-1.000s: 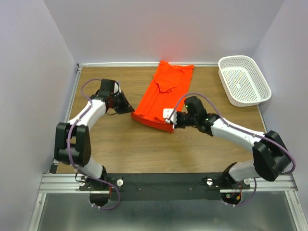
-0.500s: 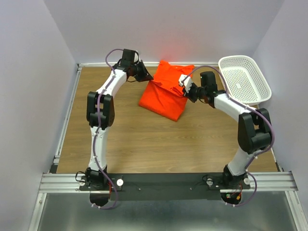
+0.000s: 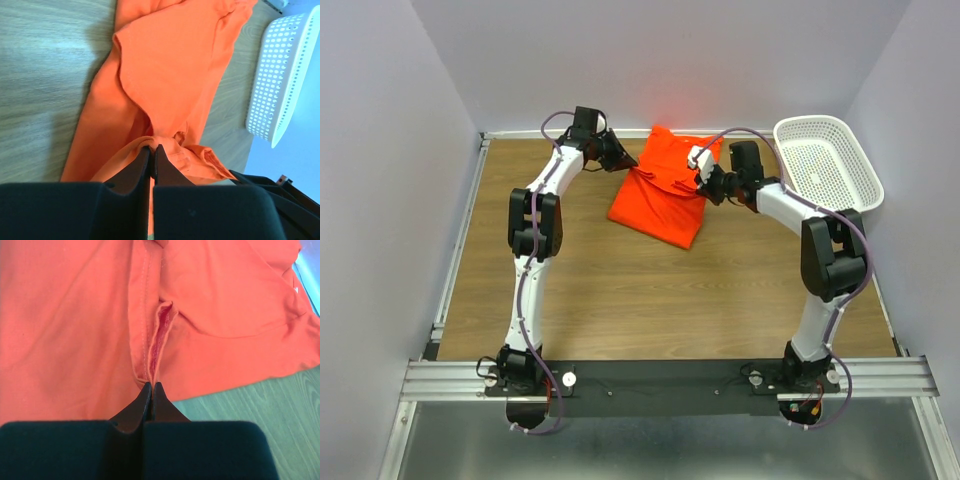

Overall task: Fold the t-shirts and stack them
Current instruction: Fold the tshirt

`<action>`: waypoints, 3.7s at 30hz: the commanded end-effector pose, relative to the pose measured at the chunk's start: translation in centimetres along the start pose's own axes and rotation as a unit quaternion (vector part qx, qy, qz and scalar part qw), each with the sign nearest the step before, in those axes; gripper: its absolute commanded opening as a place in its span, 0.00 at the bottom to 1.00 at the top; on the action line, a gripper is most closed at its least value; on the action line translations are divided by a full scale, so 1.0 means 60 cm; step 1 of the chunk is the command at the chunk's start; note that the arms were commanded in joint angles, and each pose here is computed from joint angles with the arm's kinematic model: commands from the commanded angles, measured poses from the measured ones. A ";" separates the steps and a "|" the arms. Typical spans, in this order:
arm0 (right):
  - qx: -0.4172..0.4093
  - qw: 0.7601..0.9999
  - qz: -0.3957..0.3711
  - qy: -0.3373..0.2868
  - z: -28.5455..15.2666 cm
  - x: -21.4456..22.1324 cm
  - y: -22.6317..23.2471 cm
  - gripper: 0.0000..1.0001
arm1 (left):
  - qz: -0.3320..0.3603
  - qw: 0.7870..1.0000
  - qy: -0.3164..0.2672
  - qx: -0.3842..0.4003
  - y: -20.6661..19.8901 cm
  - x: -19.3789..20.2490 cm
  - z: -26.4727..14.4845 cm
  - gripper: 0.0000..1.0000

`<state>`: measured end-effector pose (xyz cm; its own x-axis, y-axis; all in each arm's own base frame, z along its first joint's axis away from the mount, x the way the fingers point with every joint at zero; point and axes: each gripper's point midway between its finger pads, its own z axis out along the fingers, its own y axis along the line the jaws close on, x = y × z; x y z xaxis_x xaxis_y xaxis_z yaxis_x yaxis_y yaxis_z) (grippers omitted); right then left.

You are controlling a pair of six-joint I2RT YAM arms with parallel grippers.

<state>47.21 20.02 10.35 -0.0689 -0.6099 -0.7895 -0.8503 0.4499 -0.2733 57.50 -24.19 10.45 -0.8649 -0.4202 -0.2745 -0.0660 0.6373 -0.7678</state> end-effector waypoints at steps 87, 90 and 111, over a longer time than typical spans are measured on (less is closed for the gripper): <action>-0.084 0.974 -0.136 0.160 0.034 0.118 0.244 0.12 | 0.034 0.994 -0.034 -0.095 0.193 0.183 -0.101 0.00; -0.104 0.975 -0.133 0.145 0.023 0.107 0.259 0.01 | 0.037 0.996 -0.023 -0.084 0.186 0.203 -0.117 0.00; -0.311 0.940 -0.113 0.087 -0.169 0.036 0.427 0.01 | -0.002 0.999 0.016 -0.037 0.168 0.417 -0.304 0.00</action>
<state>20.37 23.62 6.15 0.1731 -0.7598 -0.6267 -0.9820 -0.1821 -0.0505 25.21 -15.85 4.10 -0.8915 -0.3904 -0.2297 -0.1349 0.7129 -0.6881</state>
